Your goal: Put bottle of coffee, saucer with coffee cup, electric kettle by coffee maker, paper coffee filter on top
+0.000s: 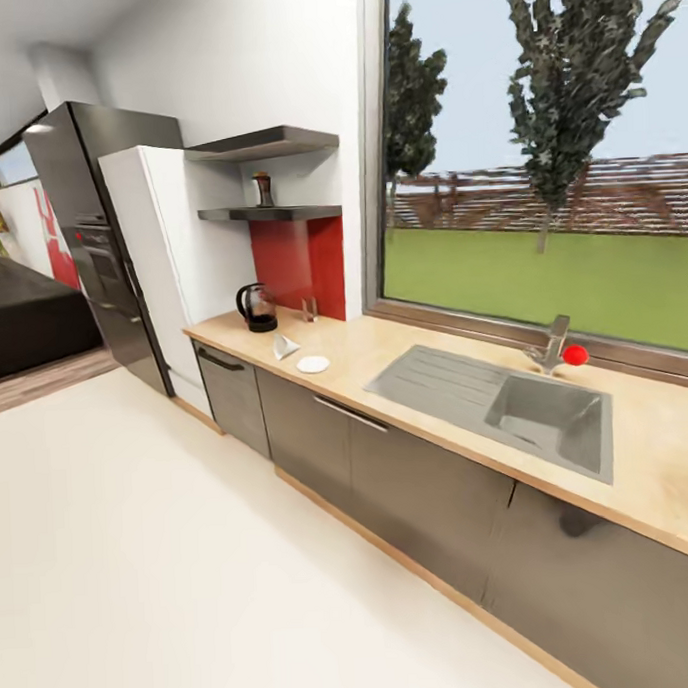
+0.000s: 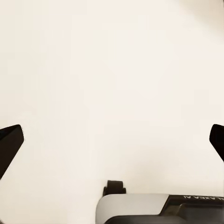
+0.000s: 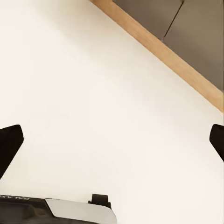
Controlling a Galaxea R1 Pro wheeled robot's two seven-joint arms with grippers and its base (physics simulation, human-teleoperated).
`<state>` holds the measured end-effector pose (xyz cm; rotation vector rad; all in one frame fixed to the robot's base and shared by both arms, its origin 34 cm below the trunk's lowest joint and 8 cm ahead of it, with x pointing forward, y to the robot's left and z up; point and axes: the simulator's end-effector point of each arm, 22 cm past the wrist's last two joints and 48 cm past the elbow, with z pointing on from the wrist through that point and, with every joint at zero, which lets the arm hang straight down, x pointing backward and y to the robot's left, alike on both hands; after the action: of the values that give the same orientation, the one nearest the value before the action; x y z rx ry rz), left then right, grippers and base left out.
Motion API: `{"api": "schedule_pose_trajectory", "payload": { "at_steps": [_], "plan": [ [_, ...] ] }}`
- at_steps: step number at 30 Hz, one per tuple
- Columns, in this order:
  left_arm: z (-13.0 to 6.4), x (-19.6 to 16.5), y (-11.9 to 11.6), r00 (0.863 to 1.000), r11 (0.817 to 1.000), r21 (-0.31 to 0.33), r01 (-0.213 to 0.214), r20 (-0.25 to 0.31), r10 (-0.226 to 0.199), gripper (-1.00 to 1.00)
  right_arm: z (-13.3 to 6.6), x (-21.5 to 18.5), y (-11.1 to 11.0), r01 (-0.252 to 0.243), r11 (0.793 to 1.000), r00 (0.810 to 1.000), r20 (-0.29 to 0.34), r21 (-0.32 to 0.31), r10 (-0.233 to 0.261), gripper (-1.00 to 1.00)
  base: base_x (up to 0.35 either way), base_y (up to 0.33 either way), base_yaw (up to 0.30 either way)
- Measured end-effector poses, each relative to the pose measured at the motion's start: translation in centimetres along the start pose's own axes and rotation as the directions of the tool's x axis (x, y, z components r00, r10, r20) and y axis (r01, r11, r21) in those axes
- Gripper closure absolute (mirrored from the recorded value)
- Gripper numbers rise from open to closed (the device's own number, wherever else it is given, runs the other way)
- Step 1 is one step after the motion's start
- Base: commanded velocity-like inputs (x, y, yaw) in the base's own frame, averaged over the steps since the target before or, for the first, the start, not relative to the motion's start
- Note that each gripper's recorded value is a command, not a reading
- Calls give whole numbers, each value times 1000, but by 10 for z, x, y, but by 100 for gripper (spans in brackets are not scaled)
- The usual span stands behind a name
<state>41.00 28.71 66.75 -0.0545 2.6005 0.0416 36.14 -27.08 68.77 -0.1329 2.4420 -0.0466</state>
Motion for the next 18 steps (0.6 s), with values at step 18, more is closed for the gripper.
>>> {"api": "schedule_pose_trajectory", "payload": {
  "at_steps": [18],
  "plan": [
    [0, 0, -1, 1000, 1000, 2, -1, -1, 1, -100, 0, 0, 0, 1, 1000, 1000, 1, 0, -1, -100, 338, 129, 138]
  ]
}}
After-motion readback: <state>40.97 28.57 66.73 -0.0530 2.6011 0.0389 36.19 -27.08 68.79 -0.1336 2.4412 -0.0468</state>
